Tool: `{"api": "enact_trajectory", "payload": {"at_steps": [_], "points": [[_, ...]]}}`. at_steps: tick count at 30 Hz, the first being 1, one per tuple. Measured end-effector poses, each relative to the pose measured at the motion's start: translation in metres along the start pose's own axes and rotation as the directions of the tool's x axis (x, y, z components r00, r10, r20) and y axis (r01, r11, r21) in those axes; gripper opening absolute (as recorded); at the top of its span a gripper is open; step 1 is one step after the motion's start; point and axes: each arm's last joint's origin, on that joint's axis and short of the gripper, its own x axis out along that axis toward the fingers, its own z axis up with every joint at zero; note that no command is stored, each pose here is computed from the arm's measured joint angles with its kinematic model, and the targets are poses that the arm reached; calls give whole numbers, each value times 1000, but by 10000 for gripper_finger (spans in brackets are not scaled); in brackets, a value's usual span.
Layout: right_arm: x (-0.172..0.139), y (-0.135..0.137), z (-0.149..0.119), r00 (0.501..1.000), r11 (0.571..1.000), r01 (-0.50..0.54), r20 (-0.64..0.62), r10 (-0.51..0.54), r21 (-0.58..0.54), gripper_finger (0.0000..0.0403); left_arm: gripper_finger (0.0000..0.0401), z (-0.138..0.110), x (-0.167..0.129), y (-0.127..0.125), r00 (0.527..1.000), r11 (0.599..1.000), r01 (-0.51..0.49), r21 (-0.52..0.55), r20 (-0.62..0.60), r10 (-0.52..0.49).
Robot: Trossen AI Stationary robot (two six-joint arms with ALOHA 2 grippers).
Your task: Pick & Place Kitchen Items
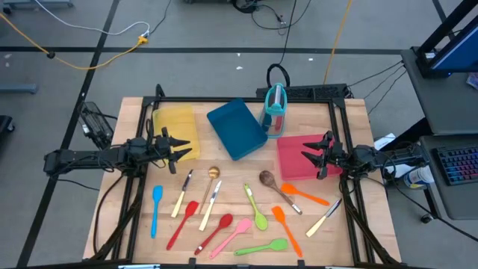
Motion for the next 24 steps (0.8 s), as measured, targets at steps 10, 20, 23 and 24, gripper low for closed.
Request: {"api": "enact_trajectory", "payload": {"at_steps": [10,20,23,24], "points": [[0,0,0,1000,1000,0,0,0,0,151,145,0,0,0,1000,1000,0,0,0,0],[0,0,0,1000,1000,0,0,0,0,151,145,0,0,0,1000,999,0,32,0,0],[0,0,0,1000,1000,0,0,0,0,151,145,0,0,0,1000,999,-1,33,0,1],[0,0,0,1000,1000,0,0,0,0,151,145,0,0,0,1000,999,-1,32,0,1]]}}
